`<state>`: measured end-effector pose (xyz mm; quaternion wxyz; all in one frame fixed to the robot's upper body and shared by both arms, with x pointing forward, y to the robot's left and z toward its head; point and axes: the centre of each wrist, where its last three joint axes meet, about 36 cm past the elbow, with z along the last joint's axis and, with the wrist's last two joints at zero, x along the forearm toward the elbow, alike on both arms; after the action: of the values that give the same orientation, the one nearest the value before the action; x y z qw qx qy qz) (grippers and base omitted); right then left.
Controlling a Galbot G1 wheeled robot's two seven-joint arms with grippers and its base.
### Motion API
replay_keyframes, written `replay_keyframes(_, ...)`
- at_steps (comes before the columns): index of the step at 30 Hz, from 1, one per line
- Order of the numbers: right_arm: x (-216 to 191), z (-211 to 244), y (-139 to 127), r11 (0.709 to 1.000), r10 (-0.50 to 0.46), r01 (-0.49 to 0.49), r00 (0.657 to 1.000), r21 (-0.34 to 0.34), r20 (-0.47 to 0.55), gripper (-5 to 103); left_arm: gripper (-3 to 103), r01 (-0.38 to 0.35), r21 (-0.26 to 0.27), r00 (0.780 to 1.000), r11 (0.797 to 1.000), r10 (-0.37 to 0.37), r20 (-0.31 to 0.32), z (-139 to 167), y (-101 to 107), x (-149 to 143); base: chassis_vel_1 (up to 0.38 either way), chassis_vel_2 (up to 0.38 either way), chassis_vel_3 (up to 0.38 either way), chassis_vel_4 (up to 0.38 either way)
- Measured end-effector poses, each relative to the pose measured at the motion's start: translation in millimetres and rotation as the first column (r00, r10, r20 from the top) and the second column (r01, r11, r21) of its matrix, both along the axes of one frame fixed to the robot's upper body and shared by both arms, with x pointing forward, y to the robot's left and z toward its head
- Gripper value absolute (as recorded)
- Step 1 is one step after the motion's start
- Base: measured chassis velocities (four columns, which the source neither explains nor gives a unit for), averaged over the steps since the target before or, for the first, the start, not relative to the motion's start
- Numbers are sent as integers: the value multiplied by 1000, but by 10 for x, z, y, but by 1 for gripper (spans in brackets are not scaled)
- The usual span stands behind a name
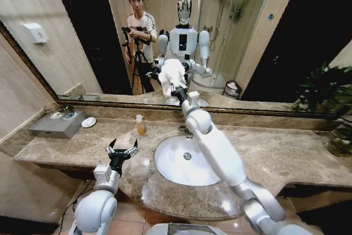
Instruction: Pick up the towel from the sink counter and wipe the mirror surface.
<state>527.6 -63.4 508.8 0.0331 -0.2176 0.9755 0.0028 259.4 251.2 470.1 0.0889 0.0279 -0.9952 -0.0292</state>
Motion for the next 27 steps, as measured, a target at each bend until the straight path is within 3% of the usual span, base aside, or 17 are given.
replay_keyframes(7,-101,-217,-36,1000,6,-7,1000,-19,-28,10,100,0,0,1000,1000,0,0,0,0,0,0,0,0,0)
replay_keyframes(15,134,620,-120,999,-15,11,995,41,96,10,100,0,0,1000,1000,0,0,0,0,0,0,0,0,0)
replay_keyframes(18,148,719,-154,999,-22,17,993,45,113,10,100,0,0,1000,1000,0,0,0,0,0,0,0,0,0)
replay_keyframes(21,133,686,-174,999,-20,16,994,34,108,10,100,0,0,1000,1000,0,0,0,0,0,0,0,0,0)
replay_keyframes(27,17,81,-96,1000,-2,2,1000,0,2,10,100,0,0,1000,1000,0,0,0,0,0,0,0,0,0)
